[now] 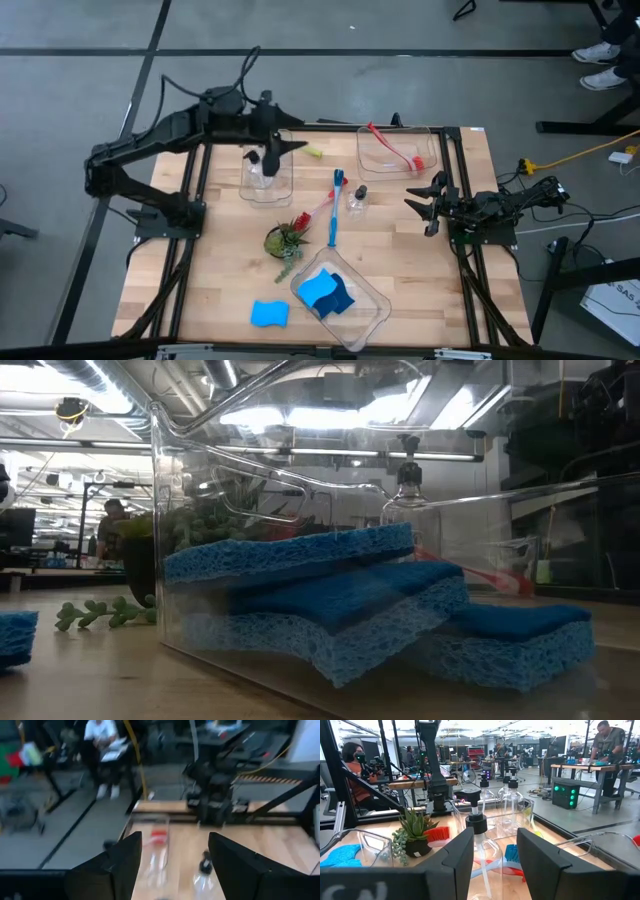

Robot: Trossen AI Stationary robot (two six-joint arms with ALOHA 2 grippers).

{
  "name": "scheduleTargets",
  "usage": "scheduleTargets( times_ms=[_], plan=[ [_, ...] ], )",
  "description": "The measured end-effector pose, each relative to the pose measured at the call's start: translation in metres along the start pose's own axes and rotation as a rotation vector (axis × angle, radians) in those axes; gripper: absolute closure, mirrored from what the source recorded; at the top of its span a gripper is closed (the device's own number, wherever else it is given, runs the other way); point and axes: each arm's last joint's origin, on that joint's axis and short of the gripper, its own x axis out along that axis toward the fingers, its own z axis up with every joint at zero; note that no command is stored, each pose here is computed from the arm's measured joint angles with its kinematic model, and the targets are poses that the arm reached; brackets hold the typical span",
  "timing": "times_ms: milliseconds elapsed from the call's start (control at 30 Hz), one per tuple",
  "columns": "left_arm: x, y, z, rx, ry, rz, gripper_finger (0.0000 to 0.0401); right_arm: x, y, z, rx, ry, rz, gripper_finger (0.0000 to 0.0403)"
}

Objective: Pick & Place Kitchen Sink Supplies
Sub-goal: Put the transparent soap dispenser into the top left transparent bin

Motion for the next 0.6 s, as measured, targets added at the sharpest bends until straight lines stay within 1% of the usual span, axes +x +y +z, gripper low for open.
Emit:
scheduleTargets(
  times_ms=[133, 267, 367, 500, 600],
  plan=[
    [0.015, -0.016, 0.005, 0.017, -0.061, -0.055, 0.0177, 0.000, 0.000, 0.000, 0.000, 0.000, 0.000, 0.0254],
    [0.034, -0.033, 0.002, 0.031, -0.052, -0.113, 0.0177, 0.000, 0.000, 0.000, -0.003, 0.000, 0.000, 0.0254],
    [0.045, -0.045, 0.008, 0.033, -0.052, -0.130, 0.0177, 0.000, 0.000, 0.000, -0.001, 0.000, 0.000, 0.0253],
    [0.058, -0.061, 0.020, 0.045, -0.026, -0.149, 0.0177, 0.000, 0.000, 0.000, 0.000, 0.000, 0.000, 0.0254],
    [0.068, -0.075, 0.026, 0.062, 0.029, -0.145, 0.0177, 0.000, 0.000, 0.000, -0.003, 0.000, 0.000, 0.0254]
  ],
)
